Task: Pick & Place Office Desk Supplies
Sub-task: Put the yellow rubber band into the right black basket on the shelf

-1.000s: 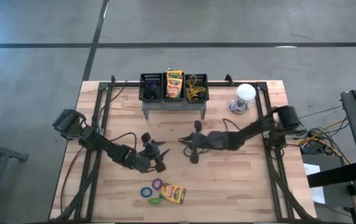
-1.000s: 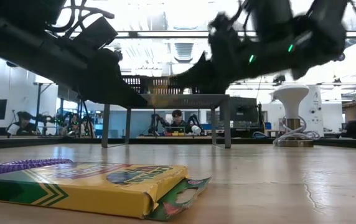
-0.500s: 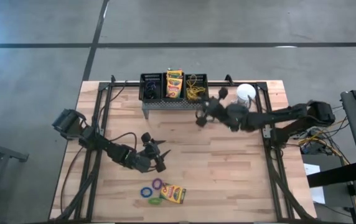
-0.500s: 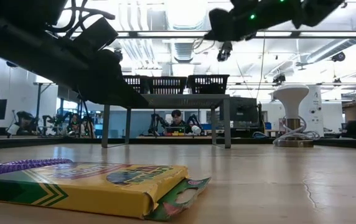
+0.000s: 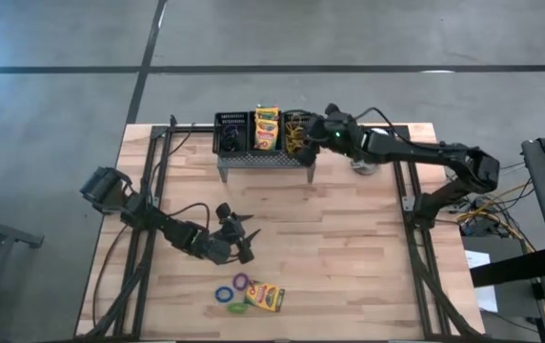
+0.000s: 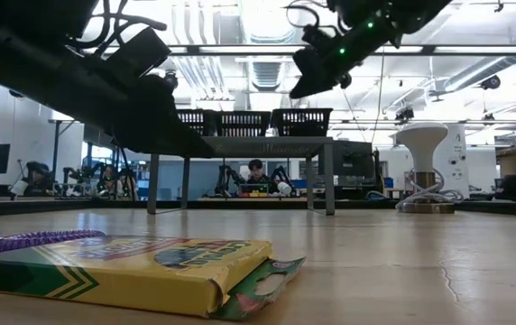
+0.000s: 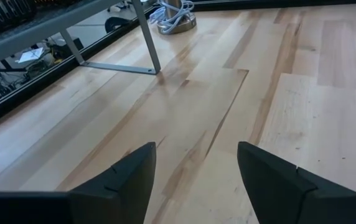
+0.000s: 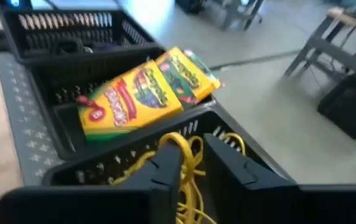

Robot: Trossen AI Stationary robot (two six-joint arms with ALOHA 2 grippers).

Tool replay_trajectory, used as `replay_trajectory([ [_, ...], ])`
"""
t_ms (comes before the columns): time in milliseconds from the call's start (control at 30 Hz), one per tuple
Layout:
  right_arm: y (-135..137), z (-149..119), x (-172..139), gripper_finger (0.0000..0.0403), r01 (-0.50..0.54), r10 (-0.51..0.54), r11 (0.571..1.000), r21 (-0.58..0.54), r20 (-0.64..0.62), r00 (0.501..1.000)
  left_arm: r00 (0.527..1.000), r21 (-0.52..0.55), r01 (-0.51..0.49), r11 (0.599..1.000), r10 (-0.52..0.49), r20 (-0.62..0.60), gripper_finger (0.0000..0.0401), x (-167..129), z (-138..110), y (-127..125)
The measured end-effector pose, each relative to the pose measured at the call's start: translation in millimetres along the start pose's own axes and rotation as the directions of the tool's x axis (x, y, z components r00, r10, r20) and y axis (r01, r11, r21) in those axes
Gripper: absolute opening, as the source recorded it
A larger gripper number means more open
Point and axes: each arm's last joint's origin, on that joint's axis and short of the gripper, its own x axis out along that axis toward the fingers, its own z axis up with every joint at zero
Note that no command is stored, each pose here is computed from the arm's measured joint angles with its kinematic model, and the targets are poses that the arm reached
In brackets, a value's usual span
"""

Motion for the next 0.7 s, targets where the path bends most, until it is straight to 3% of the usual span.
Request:
replay_trajectory([
  [267, -2.2, 16.8, 11.1, 0.0152, 0.002, -0.003, 0.999, -0.044, -0.01, 1.0, 1.0, 0.005, -0.001, 1.0, 0.001, -0.004, 0.0228, -0.1, -0.8, 0.3],
  [500, 1.0, 31.3, -4.7, 0.0175, 0.004, -0.001, 0.998, -0.058, 0.049, 0.999, 1.0, 0.006, -0.002, 1.0, 0.002, -0.005, 0.0228, -0.1, -1.0, 0.4],
  [700, -2.0, 22.0, -9.7, 0.0166, 0.232, -0.232, 0.97, -0.08, 0.0, 0.973, 1.0, 0.01, -0.003, 1.0, 0.003, -0.008, 0.0228, -0.1, -1.4, 0.5],
])
